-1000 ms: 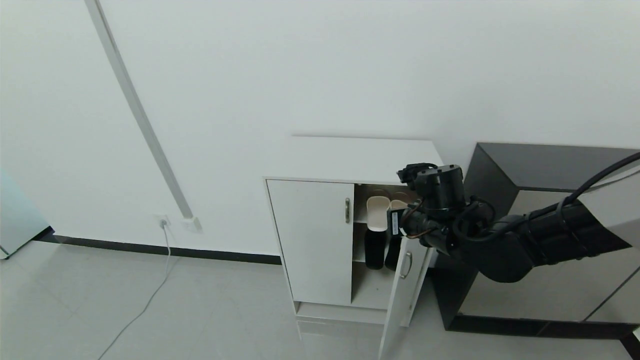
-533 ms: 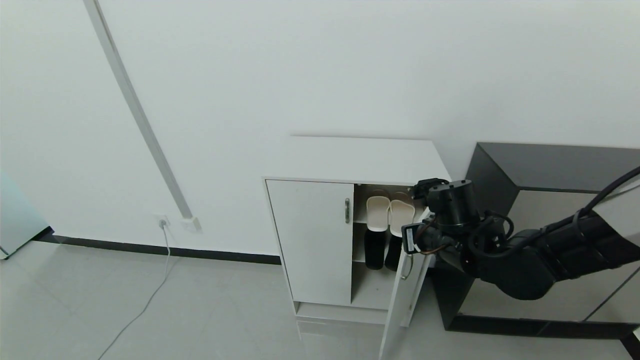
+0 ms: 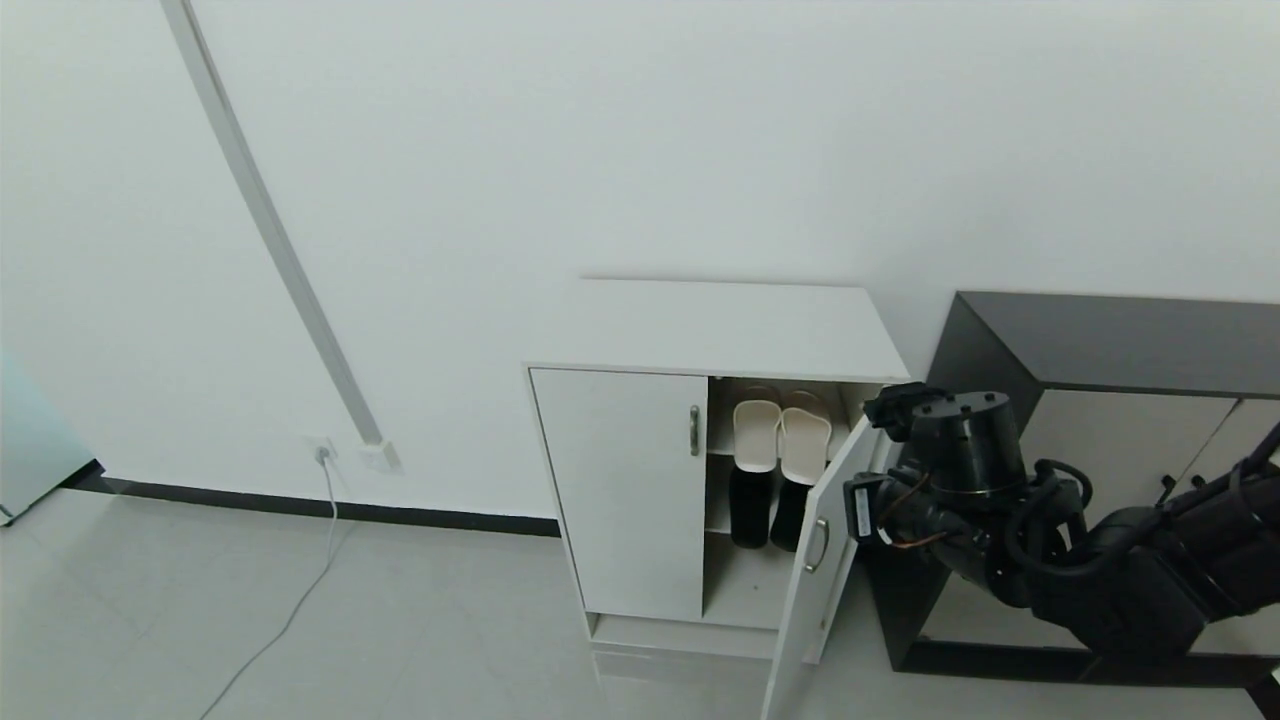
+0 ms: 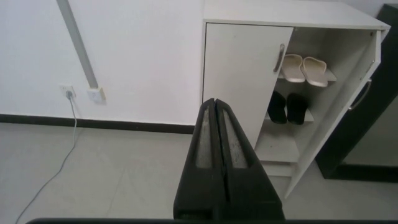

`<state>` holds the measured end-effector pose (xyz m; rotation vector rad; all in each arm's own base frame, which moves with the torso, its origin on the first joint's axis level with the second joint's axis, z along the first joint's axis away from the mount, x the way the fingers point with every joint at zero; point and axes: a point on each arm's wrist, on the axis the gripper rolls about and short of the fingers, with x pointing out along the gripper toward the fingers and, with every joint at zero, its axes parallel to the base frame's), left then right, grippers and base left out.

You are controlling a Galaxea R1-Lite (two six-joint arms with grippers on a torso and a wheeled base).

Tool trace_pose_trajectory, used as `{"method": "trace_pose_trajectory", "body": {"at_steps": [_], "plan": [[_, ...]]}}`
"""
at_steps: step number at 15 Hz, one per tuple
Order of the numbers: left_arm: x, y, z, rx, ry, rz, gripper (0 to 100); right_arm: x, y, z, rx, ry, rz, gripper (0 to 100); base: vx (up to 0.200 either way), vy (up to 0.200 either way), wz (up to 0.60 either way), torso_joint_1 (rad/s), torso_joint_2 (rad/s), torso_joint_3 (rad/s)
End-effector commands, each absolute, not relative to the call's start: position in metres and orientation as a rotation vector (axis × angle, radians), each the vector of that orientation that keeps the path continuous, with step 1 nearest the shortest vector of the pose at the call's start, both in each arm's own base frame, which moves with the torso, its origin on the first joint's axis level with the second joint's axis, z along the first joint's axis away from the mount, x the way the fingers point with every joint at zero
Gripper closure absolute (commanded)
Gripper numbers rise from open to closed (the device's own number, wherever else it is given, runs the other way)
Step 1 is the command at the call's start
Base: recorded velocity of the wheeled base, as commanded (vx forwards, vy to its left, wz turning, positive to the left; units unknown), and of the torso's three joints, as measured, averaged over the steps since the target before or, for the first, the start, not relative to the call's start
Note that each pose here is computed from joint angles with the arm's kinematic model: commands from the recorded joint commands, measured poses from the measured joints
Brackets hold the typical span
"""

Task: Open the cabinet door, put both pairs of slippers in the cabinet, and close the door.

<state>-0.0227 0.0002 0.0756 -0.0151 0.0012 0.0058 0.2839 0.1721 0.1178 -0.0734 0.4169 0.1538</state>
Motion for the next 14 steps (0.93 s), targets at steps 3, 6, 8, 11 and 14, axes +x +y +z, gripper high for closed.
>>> {"method": "trace_pose_trajectory", "body": {"at_steps": [3, 6, 8, 11, 14], "plan": [[-0.023, 0.0, 0.076, -0.015, 0.001, 0.006, 100, 0.263, 0.156, 0.106, -0.091, 0.443, 0.145, 100, 0.067, 0.0, 0.0, 0.001, 0.0, 0.001], [-0.023, 0.0, 0.076, -0.017, 0.001, 0.006, 100, 0.256, 0.152, 0.097, -0.108, 0.476, 0.142, 100, 0.0, 0.0, 0.0, 0.0, 0.0, 0.0], [-0.023, 0.0, 0.076, -0.017, 0.001, 0.006, 100, 0.256, 0.151, 0.091, -0.118, 0.498, 0.141, 100, 0.0, 0.0, 0.0, 0.0, 0.0, 0.0], [-0.023, 0.0, 0.076, -0.017, 0.001, 0.006, 100, 0.26, 0.16, 0.079, -0.127, 0.509, 0.156, 100, 0.0, 0.0, 0.0, 0.0, 0.0, 0.0], [-0.023, 0.0, 0.076, -0.017, 0.0, 0.006, 100, 0.276, 0.176, 0.061, -0.12, 0.481, 0.172, 100, 0.0, 0.0, 0.0, 0.0, 0.0, 0.0]]}}
